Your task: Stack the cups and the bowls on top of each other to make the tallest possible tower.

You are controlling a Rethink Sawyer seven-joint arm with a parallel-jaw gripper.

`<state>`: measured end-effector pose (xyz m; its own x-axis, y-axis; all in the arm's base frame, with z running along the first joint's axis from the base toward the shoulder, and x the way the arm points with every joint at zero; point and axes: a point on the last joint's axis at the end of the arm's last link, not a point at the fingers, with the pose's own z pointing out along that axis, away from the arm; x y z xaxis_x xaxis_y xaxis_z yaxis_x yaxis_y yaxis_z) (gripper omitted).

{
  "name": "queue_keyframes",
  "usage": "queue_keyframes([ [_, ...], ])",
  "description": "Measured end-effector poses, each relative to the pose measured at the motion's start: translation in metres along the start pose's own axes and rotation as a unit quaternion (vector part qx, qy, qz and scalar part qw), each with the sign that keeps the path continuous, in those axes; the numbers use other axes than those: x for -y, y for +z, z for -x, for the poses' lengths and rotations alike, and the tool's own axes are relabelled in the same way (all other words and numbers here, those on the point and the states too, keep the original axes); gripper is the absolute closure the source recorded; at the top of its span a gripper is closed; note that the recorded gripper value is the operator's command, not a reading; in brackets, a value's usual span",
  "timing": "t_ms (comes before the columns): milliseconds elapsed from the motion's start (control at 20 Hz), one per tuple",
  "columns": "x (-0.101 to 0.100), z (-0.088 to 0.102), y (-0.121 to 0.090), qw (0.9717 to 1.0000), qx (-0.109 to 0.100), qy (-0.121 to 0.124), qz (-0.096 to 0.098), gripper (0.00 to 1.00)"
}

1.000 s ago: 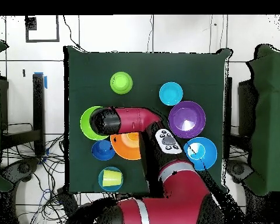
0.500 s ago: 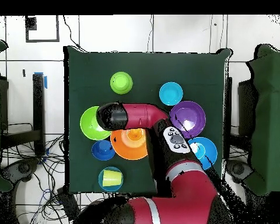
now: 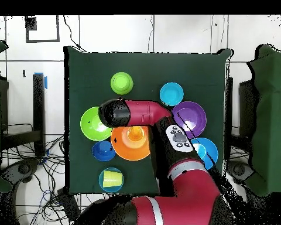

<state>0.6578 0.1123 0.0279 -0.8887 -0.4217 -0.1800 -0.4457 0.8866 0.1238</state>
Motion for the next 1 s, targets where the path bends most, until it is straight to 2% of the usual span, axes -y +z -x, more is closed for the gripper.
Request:
queue_keyframes([
  [500,-0.018,-0.008,0.020,0.9998,-0.014,-0.006,0.014,0.00],
  [1000,-0.031,-0.012,0.031,0.9994,-0.023,-0.011,0.023,0.00],
])
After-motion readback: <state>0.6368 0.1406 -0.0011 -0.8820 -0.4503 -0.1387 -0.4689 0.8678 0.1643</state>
